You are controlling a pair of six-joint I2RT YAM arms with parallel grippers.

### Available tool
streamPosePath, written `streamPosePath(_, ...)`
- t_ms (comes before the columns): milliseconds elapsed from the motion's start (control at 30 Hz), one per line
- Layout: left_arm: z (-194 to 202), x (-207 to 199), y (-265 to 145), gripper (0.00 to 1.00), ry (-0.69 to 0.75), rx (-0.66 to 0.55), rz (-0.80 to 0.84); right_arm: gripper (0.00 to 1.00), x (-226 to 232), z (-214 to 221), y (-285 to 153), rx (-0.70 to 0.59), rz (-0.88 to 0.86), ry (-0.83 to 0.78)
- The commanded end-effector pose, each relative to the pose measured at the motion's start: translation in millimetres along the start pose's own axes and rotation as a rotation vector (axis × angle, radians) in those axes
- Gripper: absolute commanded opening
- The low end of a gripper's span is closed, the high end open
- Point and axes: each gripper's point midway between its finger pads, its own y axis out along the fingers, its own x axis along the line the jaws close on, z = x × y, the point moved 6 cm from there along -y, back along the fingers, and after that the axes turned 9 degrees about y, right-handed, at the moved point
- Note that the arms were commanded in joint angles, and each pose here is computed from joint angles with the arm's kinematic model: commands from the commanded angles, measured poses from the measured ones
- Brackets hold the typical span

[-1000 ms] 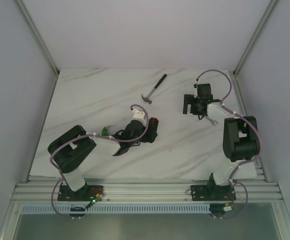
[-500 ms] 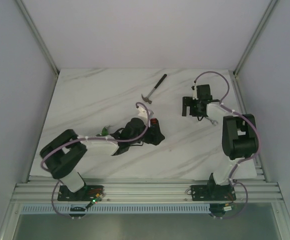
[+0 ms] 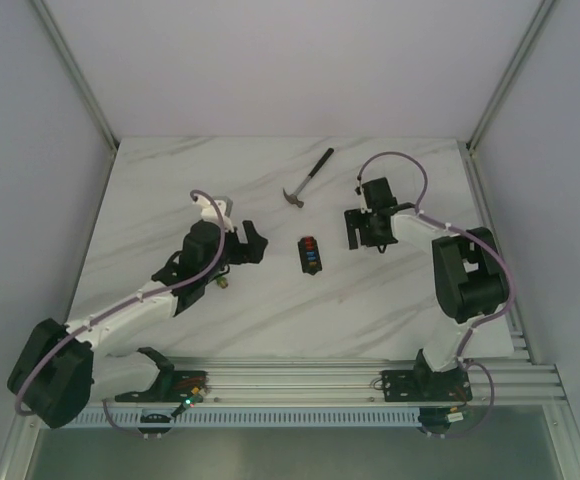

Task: Snap on the fuse box
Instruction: Pick up the fuse box cover from the center of the board, then close the fuse box cover on the fuse box base.

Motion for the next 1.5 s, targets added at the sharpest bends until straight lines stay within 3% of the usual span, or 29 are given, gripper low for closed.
streamPosePath(0, 14.7, 32.6, -11.1, 0.96, 0.067, 0.027, -0.160, 0.81, -10.1, 7.8, -1.6, 0.009, 0.111, 0.004)
streamPosePath(300, 34.7, 59.0, -9.1, 0.97, 0.146, 0.038, -0.268, 0.78, -8.9, -0.7, 7.2, -0.006, 0.161, 0.020)
streamPosePath(533, 41.3, 70.0, -10.3, 0.97, 0.160, 0.017, -0.321, 0.47, 2.2, -7.3, -0.2, -0.031, 0.150, 0.012)
streamPosePath(600, 42.0, 72.0, -12.0, 0.98, 0.158, 0.012, -0.329, 0.44, 10.6, -8.7, -8.4, -0.039, 0.143, 0.004)
streamPosePath(1000, 43.2, 81.4, -20.8, 0.99, 0.143, -0.001, -0.404, 0.43, 111.1, -3.3, -64.1, -0.099, 0.031, -0.042)
streamPosePath(1467, 42.5, 79.9, -21.2, 0.99, 0.139, -0.001, -0.393, 0.46, 158.0, 14.0, -51.3, -0.046, 0.006, -0.071)
